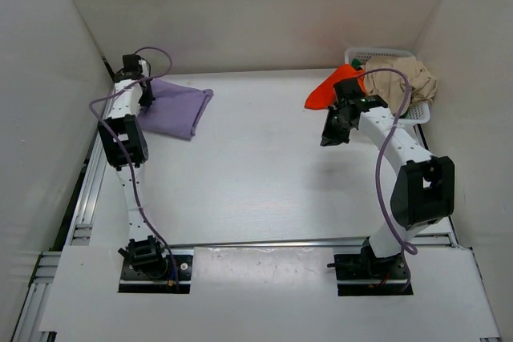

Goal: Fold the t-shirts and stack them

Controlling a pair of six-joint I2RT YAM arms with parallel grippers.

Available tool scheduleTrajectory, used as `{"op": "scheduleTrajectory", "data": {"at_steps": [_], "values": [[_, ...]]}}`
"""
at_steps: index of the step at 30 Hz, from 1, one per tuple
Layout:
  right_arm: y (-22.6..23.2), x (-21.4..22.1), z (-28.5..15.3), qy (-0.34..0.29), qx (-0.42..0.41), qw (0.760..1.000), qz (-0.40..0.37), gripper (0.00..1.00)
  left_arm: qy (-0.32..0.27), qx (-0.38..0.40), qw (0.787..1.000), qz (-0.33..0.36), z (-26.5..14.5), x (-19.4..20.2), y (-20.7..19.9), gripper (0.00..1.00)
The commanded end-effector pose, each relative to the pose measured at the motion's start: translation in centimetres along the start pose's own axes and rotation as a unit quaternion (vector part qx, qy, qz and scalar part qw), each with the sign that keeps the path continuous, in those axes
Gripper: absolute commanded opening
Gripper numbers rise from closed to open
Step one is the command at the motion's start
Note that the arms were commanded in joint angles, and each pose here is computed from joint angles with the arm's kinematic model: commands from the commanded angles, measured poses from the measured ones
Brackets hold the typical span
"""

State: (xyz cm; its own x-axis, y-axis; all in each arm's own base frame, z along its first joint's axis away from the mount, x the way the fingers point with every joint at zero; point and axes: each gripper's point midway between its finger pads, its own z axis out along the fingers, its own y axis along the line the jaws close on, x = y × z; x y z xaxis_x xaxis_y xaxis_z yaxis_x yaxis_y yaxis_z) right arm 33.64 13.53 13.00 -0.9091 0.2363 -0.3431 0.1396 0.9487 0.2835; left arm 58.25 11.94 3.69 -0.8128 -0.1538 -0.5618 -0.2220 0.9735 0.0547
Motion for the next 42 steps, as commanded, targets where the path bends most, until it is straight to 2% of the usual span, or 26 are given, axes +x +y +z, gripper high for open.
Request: {"op": "scheduleTrajectory", "data": {"at_steps": [1, 4, 8, 11, 13, 17, 22, 23, 26, 29, 31, 33, 34, 36, 37, 38, 40, 41, 42], "values": [[-0.2, -0.7, -0.5, 0.003, 0.016, 1.0, -0.009, 0.11, -0.117, -0.081, 0.99, -0.017, -0.9, -6.8, 3.1, 0.1], [-0.4, -0.9, -0.4, 0.008, 0.025, 1.0, -0.009, 0.11, -0.141, -0.102, 0.984, -0.032, 0.1, -8.1, 5.1, 0.1], [-0.2, -1.4, -0.2, 0.015, 0.028, 0.999, -0.008, 0.11, -0.128, -0.116, 0.984, -0.046, 1.4, -6.8, 7.8, 0.1], [-0.3, -1.3, 0.3, 0.024, 0.034, 0.999, -0.007, 0.11, -0.128, -0.122, 0.983, -0.053, 1.8, -6.5, 9.0, 0.1], [-0.2, -1.5, 0.5, 0.024, 0.034, 0.999, -0.007, 0.11, -0.136, -0.133, 0.979, -0.066, 1.2, -7.0, 11.2, 0.1], [-0.1, -1.2, 0.6, 0.036, 0.035, 0.999, -0.006, 0.11, -0.136, -0.13, 0.98, -0.069, 2.0, -6.6, 11.7, 0.1], [0.0, -1.7, 0.0, 0.031, 0.037, 0.999, -0.011, 0.11, -0.17, -0.137, 0.973, -0.074, 2.3, -8.4, 12.1, 0.13], [-0.2, -1.4, 0.3, 0.039, 0.041, 0.998, -0.011, 0.11, -0.176, -0.137, 0.972, -0.075, 2.2, -8.7, 12.2, 0.15], [-0.3, -1.4, 0.3, 0.039, 0.041, 0.998, -0.015, 0.12, -0.19, -0.137, 0.969, -0.076, 2.1, -9.4, 12.2, 0.55], [-0.1, -1.7, 0.1, 0.035, 0.039, 0.998, -0.016, 0.2, -0.212, -0.144, 0.963, -0.08, 1.0, -10.8, 12.6, 0.89], [0.0, -1.9, -0.4, 0.031, 0.037, 0.999, -0.016, 0.21, -0.233, -0.152, 0.957, -0.085, -1.2, -12.3, 13.0, 0.98], [0.5, -2.2, -0.9, 0.025, 0.028, 0.999, -0.017, 0.23, -0.237, -0.152, 0.956, -0.085, -2.5, -12.7, 13.0, 0.99], [0.7, -2.5, -1.1, 0.02, 0.026, 0.999, -0.017, 0.27, -0.254, -0.148, 0.952, -0.083, -4.9, -14.0, 12.3, 0.99], [1.3, -3.4, -2.4, -0.002, 0.014, 1.0, -0.019, 0.34, -0.261, -0.154, 0.949, -0.083, -6.8, -14.5, 11.9, 0.99], [1.5, -3.8, -2.6, -0.007, 0.012, 1.0, -0.019, 0.38, -0.282, -0.161, 0.942, -0.085, -10.0, -15.9, 11.4, 0.99], [2.2, -4.7, -3.8, -0.027, 0.001, 0.999, -0.021, 0.47, -0.285, -0.162, 0.941, -0.082, -11.0, -16.0, 10.3, 0.99], [2.4, -6.3, -5.4, -0.061, -0.006, 0.998, -0.018, 0.56, -0.299, -0.177, 0.934, -0.086, -14.0, -16.6, 9.9, 0.99], [1.7, -7.3, -6.5, -0.081, -0.002, 0.997, -0.008, 0.58, -0.323, -0.17, 0.927, -0.087, -17.7, -17.6, 9.2, 0.99], [1.8, -8.7, -7.2, -0.103, -0.008, 0.995, -0.003, 0.63, -0.31, -0.175, 0.931, -0.085, -17.8, -16.4, 9.3, 0.99]]}}
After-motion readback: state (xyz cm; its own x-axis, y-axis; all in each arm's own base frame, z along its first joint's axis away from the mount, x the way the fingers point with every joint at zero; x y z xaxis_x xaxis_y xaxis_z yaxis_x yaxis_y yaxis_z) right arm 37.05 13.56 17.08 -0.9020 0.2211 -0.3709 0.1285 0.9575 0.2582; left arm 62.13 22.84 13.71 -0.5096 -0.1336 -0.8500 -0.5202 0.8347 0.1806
